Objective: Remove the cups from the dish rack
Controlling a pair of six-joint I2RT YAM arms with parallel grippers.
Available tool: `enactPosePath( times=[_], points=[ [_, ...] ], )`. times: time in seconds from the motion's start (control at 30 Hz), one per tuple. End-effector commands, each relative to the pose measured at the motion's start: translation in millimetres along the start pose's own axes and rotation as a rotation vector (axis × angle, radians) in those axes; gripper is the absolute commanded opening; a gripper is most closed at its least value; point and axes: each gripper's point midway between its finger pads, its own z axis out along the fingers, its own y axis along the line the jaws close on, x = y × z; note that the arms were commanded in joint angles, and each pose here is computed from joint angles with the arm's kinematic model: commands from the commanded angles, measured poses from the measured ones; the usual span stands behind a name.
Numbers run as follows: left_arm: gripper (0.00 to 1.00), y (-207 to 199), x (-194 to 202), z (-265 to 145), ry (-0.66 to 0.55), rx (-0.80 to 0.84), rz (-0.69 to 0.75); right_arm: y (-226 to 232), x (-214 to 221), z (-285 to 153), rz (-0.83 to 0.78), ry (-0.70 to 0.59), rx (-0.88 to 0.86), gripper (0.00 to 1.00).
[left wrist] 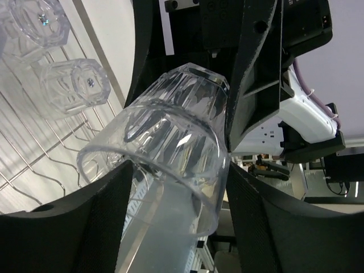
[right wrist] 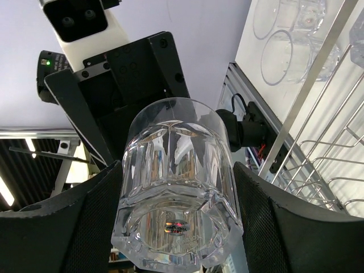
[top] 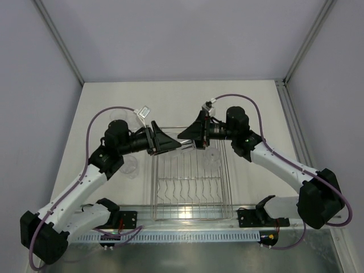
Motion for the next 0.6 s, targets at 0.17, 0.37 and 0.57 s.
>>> enactPosePath(
  times=[0.17,0.37,0.57],
  points=[
    [0.22,-31,-22,13,-0.076,0.064,0.085,25,-4,1,-0.059,0.011,-0.056,0.05],
    [0.00,-16,-25,3,-0.129,-0.042,0.093,24,-9,-3,-0.078,-0.016,-0.042,0.80],
    [0.00,48,-62,-46,-0.347,-0.543,0.152,-1,-25,-23,-0.095,-0.087,0.093,1.00]
  ],
)
